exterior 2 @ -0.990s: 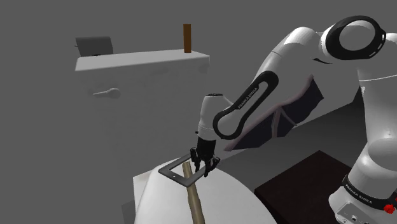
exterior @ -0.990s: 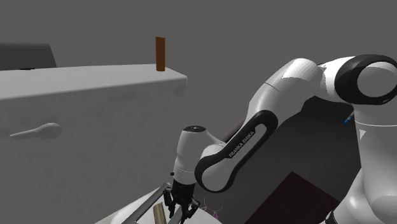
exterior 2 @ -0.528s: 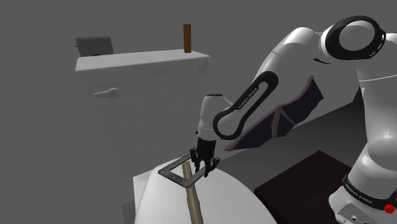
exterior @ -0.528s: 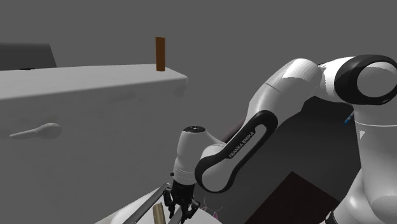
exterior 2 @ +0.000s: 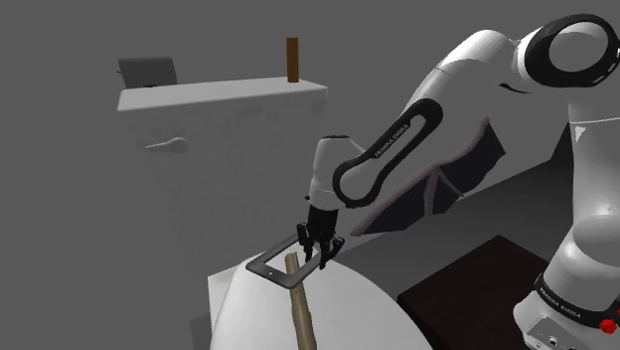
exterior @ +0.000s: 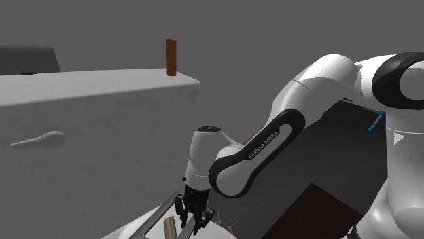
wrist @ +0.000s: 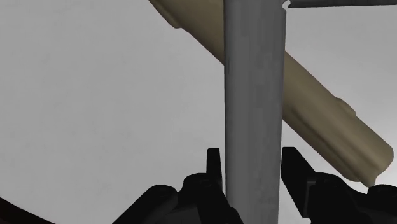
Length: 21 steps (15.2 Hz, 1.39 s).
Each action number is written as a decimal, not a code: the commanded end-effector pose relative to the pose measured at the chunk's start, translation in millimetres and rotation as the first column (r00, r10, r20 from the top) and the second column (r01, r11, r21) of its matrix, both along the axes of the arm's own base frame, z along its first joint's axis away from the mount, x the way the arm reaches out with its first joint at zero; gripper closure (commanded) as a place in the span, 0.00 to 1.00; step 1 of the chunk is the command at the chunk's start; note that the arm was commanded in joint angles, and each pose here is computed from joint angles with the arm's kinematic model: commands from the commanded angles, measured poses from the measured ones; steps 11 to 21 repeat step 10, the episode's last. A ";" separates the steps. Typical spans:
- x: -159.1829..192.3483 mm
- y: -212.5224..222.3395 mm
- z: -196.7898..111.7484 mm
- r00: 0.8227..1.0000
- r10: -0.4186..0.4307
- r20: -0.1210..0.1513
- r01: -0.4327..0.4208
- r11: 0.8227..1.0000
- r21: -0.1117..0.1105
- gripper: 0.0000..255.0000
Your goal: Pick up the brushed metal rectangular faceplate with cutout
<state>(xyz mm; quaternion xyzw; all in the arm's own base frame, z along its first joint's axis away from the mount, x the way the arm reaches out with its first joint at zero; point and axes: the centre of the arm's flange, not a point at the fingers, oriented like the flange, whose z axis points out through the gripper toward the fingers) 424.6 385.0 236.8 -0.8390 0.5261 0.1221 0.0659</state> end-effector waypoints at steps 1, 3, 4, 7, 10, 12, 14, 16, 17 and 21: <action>0.4 -1.0 10.2 1.000 0.000 0.000 0.000 1.000 0.000 1.00; 0.4 -1.0 20.8 1.000 0.000 0.000 0.000 1.000 0.000 1.00; 0.4 -1.0 26.1 1.000 0.000 0.000 0.000 1.000 0.000 1.00; 0.4 -1.0 41.9 1.000 0.000 0.000 0.000 1.000 0.000 1.00; 0.4 -1.0 48.0 1.000 0.000 0.000 0.000 1.000 0.000 1.00; 0.4 -1.0 48.0 1.000 0.000 0.000 0.000 1.000 0.000 1.00; 0.4 -1.0 48.0 1.000 0.000 0.000 0.000 1.000 0.000 1.00; 0.4 -1.0 48.0 1.000 0.000 0.000 0.000 1.000 0.000 1.00; 0.4 -1.0 48.0 1.000 0.000 0.000 0.000 1.000 0.000 1.00; 0.4 -1.0 48.0 1.000 0.000 0.000 0.000 1.000 0.000 1.00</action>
